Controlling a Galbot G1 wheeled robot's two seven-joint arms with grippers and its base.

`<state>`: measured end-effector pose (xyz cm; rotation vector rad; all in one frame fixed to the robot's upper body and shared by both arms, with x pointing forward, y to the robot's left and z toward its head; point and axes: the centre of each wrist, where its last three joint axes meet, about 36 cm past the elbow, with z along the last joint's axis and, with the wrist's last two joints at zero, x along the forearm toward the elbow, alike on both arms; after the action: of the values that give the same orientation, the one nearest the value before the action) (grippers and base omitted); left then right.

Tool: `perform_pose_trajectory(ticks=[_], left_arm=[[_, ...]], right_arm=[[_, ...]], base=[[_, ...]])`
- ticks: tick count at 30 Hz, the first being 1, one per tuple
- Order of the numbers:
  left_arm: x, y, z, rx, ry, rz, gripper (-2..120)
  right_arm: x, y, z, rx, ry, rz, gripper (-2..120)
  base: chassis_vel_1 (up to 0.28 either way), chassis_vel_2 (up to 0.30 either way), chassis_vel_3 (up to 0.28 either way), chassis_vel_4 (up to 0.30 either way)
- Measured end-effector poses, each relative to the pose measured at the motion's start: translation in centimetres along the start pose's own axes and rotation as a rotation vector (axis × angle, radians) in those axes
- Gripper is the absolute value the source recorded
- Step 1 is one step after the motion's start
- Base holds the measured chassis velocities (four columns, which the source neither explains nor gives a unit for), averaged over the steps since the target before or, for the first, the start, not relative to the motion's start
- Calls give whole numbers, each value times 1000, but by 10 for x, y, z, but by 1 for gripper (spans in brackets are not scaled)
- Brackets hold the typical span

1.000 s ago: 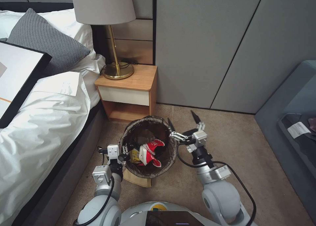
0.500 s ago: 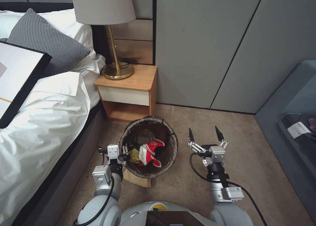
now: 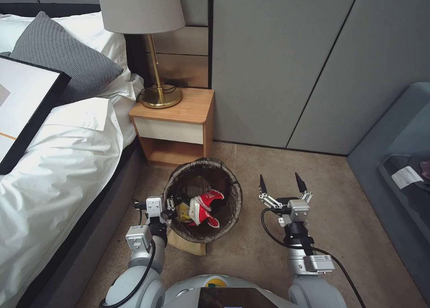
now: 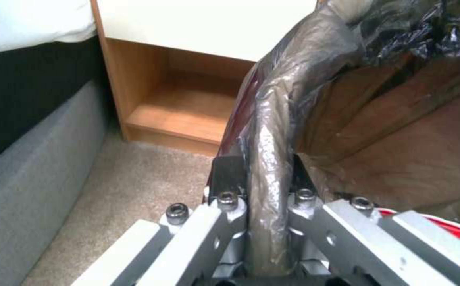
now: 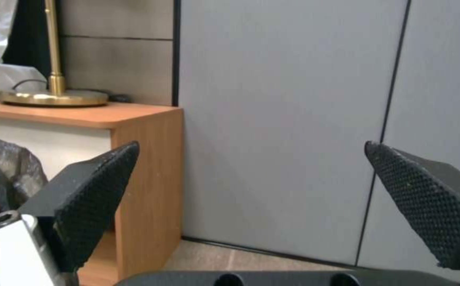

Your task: Pick up the trash bin, then pick up the garbage from the floor and place it into the trash bin.

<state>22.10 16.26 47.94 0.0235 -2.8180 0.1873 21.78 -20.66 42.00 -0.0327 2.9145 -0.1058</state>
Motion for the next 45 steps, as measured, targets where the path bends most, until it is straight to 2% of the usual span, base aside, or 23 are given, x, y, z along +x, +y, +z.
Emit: perform_pose_trajectory(ticks=[10, 45], left_arm=[[0, 0, 0, 0, 0, 0, 2], [0, 0, 0, 0, 0, 0, 2]], right_arm=[[-13, -9, -4, -12, -12, 2, 100], [-26, -12, -6, -19, -22, -1, 100]], base=[[38, 39, 40, 45], [104, 102, 107, 108]])
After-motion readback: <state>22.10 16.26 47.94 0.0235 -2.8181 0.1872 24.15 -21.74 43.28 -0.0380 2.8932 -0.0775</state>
